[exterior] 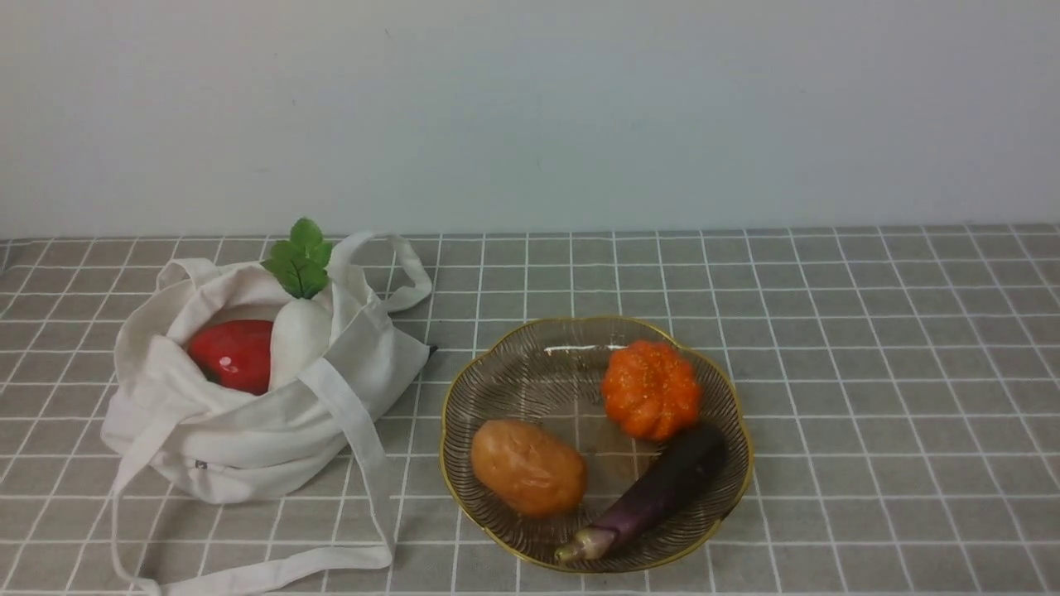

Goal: Take vegetables from bag on grey coffee tablecloth place on plate.
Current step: 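Reach the gripper into the cloth bag toward the vegetables inside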

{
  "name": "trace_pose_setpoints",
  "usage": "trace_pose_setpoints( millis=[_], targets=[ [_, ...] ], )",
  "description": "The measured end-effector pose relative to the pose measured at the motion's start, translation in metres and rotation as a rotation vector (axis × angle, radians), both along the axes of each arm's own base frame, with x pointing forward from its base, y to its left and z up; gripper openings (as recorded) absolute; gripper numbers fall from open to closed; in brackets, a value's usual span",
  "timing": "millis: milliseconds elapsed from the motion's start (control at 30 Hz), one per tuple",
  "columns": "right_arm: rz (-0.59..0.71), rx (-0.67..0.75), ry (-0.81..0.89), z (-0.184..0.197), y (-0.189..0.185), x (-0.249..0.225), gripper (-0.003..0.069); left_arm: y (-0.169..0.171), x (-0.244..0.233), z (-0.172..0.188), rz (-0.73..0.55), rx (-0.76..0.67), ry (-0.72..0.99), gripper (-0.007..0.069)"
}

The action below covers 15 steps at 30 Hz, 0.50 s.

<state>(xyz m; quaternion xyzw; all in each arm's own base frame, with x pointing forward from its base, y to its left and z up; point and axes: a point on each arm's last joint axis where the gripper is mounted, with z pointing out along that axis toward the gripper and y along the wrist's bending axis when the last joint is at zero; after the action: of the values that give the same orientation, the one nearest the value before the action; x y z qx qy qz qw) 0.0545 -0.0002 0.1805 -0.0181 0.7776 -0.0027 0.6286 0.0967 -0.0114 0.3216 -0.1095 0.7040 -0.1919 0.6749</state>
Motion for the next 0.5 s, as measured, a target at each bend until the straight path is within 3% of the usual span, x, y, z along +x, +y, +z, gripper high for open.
trace_pose_setpoints(
  millis=[200, 500],
  targets=[
    [0.000, 0.000, 0.000, 0.000, 0.000, 0.000, -0.0019, -0.022, 0.086, 0.004, -0.277, 0.224, 0.503, -0.0005],
    [0.000, 0.000, 0.000, 0.000, 0.000, 0.000, -0.0019, -0.025, 0.190, -0.023, -0.430, 0.394, 0.886, -0.0005]
  ],
)
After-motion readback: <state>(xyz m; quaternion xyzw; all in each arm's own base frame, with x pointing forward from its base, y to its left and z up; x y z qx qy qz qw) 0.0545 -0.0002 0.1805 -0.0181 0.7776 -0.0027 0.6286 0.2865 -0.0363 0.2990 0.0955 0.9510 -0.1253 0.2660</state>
